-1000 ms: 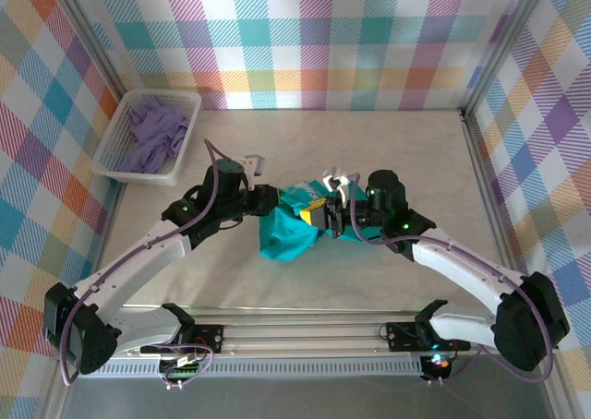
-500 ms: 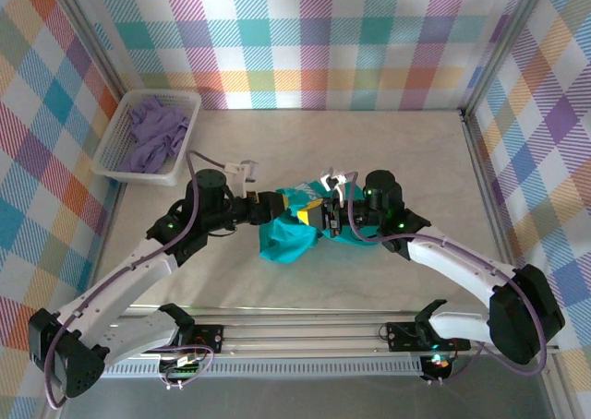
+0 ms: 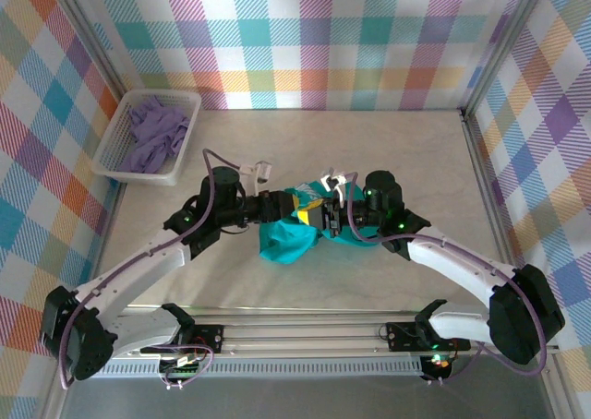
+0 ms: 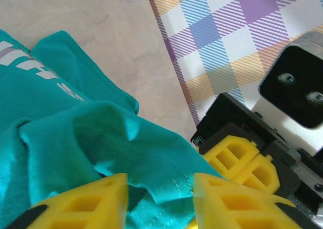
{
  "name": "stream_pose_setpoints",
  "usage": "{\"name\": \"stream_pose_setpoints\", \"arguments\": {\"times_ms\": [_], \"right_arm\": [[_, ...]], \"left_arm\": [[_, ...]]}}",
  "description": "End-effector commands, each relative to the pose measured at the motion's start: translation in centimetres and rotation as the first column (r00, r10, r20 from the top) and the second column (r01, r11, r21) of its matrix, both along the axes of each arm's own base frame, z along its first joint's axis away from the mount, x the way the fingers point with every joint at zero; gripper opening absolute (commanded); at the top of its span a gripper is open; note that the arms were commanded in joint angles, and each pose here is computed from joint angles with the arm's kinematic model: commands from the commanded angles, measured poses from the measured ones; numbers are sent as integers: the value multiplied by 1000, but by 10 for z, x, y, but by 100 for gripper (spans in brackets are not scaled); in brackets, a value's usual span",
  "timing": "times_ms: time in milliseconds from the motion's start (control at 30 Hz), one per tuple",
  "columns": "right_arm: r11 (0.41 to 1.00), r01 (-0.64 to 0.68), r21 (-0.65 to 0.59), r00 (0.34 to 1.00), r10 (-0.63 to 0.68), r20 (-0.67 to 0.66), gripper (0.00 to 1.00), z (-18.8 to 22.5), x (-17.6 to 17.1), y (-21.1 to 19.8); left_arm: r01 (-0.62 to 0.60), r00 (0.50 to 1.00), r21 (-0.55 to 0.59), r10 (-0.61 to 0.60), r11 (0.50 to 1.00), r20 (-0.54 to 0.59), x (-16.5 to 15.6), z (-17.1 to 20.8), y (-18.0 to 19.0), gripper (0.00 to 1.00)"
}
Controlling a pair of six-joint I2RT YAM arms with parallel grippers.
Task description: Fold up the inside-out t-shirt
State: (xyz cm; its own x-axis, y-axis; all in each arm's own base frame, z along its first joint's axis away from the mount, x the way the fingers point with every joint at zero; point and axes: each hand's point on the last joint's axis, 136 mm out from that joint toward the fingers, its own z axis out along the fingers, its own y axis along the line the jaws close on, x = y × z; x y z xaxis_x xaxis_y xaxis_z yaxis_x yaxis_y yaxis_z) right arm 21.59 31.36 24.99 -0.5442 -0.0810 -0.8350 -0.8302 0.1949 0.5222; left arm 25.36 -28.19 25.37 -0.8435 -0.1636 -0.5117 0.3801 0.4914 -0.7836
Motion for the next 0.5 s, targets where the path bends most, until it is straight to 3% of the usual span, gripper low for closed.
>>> {"name": "stream_pose_setpoints", "arguments": {"times_ms": [0, 133, 200, 300, 467], "right_arm": [[1000, -10, -7, 999, 10, 36, 0, -2, -3, -3], [988, 88, -124, 995, -83, 48, 4, -22, 7, -15], [930, 269, -252, 963, -261, 65, 18, -38, 31, -36], [851, 397, -344, 918, -369, 146, 33, -43, 44, -56], [871, 367, -325, 926, -311, 213, 42, -34, 34, -49]], "left_arm": [[34, 997, -50, -30, 998, 66, 6, 25, -13, 25], [66, 992, -64, -58, 996, 114, 6, 43, -17, 0], [79, 988, -66, -69, 995, 136, 0, 53, -15, 0], [89, 988, -58, -81, 994, 129, -9, 59, -10, 0], [67, 994, -40, -64, 997, 86, -16, 55, -2, 0]]}}
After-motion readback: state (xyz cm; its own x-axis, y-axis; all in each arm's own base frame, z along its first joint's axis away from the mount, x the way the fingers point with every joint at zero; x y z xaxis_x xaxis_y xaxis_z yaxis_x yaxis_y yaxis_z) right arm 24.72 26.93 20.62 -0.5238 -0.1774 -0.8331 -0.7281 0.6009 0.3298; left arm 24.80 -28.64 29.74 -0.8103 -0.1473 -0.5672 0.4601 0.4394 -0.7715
